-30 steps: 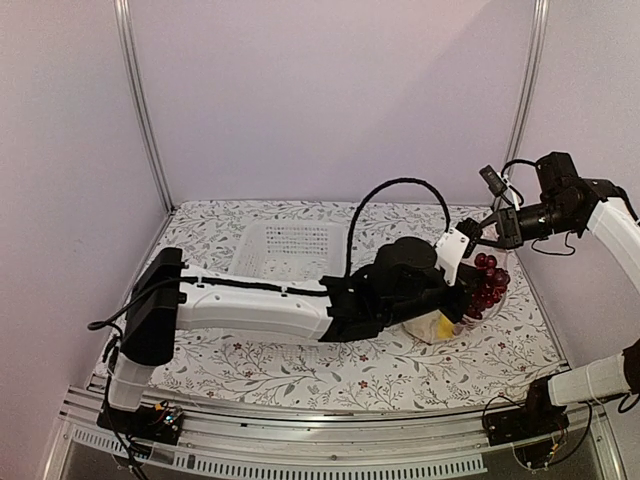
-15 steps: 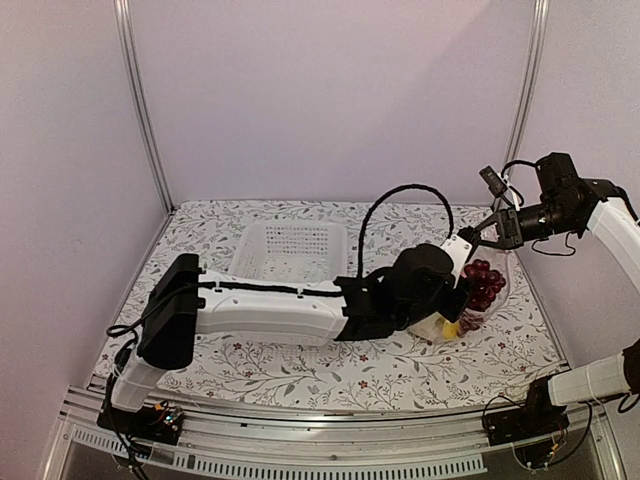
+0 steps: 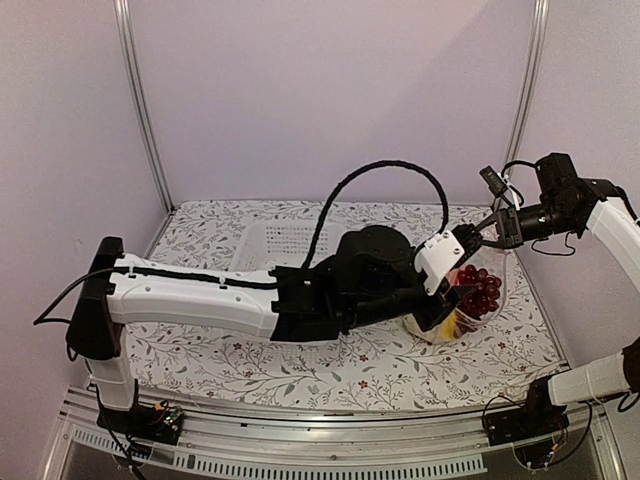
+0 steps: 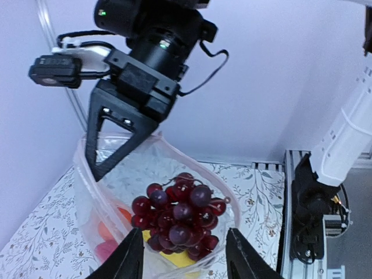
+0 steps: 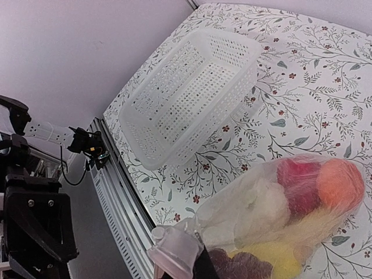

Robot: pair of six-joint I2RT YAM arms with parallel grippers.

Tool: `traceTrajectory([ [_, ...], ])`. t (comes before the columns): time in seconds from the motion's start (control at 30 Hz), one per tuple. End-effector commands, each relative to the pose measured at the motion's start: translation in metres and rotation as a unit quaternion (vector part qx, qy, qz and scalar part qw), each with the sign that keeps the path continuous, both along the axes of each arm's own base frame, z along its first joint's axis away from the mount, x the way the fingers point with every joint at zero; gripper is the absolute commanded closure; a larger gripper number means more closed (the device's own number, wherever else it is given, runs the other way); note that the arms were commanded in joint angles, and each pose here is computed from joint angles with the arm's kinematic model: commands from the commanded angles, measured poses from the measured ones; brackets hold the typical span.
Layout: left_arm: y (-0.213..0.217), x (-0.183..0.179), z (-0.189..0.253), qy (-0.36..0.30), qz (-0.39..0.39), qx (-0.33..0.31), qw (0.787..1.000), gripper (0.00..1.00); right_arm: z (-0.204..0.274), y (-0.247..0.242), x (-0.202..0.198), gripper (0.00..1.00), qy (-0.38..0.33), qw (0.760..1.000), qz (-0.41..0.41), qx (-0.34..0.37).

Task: Place the food in the zip-top bag and seal the zipper
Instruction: Adjust the fake fruit in the zipper food storage bag, then adjust the zipper food storage bag at the center of the board.

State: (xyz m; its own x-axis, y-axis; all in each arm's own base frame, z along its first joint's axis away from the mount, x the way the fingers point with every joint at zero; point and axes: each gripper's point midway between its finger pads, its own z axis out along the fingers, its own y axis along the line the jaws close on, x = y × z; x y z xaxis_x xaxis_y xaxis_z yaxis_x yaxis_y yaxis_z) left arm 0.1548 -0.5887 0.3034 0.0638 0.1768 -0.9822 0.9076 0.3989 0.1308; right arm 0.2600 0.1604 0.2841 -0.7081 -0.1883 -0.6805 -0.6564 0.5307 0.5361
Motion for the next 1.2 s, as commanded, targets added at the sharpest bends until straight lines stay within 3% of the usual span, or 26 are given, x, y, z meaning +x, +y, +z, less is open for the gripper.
traceTrajectory([
  [0.0,-0.005,-0.043,-0.045,-0.063,-0.129,0.110,0.984,0.55,0.012,0.004,-0.003,1.00,-0.014,1.000,0.012,0.020],
  [0.2,-0.012,-0.034,-0.082,-0.114,-0.135,0.207,0.962,0.57,0.009,0.004,-0.004,1.00,-0.010,1.000,0.012,0.020],
  [0.33,-0.018,-0.025,-0.098,-0.126,-0.121,0.238,0.956,0.55,0.008,0.003,-0.007,1.00,-0.011,1.000,0.013,0.018],
  [0.5,-0.024,-0.008,-0.107,-0.150,-0.084,0.246,0.954,0.50,0.005,0.003,-0.008,1.00,-0.009,1.000,0.013,0.018],
  [0.77,-0.037,0.011,-0.128,-0.183,-0.063,0.274,0.942,0.54,0.002,0.004,-0.006,1.00,-0.003,1.000,0.013,0.018],
  [1.17,-0.043,-0.008,-0.090,-0.254,-0.064,0.227,0.938,0.64,-0.001,0.004,-0.004,1.00,0.002,1.000,0.014,0.019],
])
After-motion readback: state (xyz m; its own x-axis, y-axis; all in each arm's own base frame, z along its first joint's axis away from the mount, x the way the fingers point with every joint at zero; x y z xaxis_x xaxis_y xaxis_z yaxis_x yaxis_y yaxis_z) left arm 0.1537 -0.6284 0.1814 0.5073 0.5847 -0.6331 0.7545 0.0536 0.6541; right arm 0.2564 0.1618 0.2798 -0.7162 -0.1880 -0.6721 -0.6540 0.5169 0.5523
